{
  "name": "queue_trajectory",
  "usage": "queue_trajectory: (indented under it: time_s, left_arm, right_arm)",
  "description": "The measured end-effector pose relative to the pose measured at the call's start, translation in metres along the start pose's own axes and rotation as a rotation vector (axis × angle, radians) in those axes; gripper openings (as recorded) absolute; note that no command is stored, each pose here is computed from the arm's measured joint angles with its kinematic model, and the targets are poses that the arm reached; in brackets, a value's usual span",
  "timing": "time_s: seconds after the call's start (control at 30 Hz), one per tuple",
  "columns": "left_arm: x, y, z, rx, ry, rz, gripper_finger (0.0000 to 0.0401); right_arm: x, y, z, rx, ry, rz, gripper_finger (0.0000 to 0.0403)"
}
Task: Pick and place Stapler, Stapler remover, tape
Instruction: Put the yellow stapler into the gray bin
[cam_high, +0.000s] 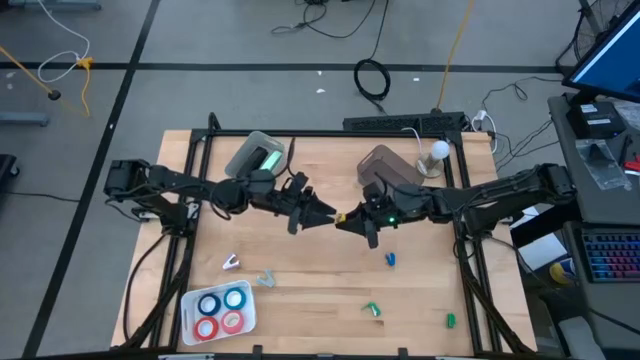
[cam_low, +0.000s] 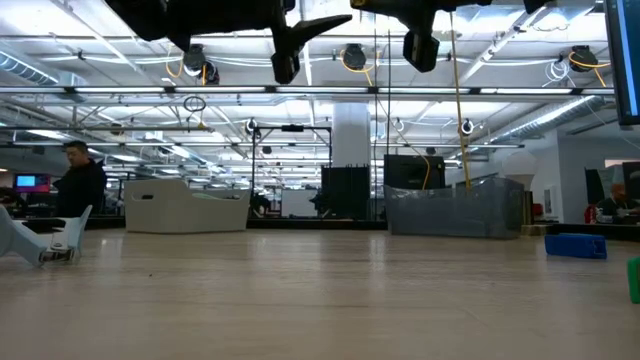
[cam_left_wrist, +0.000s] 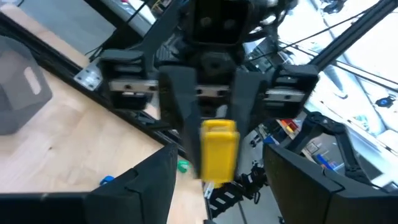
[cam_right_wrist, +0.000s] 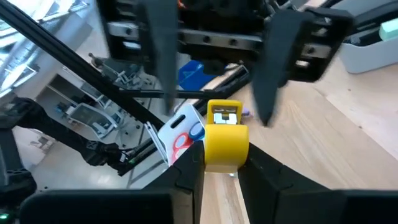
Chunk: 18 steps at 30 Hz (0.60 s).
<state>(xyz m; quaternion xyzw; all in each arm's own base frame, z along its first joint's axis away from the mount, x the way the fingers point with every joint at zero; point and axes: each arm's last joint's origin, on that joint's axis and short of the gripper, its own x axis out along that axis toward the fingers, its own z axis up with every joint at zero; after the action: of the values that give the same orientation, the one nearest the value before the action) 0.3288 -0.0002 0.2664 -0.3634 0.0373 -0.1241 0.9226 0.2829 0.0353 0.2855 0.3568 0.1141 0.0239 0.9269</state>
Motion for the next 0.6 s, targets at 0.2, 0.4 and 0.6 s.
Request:
queue_trajectory:
  time_s: [0.2, 0.4, 0.6]
  left_arm:
    - [0.0, 0.001, 0.001, -0.007, -0.014, 0.012, 0.0241]
    - [0.0, 0.001, 0.002, -0.011, -0.02, 0.008, 0.0242]
    - [0.0, 0.002, 0.001, -0.016, -0.008, 0.019, 0.0242]
  right_arm:
    - [0.0, -0.001, 0.002, 0.002, -0.012, -0.003, 0.0069]
    - [0.012, -0.009, 0.003, 0.011, -0.035, 0.018, 0.007]
    - [0.022, -0.015, 0.0, 0.033, -0.021, 0.035, 0.0069]
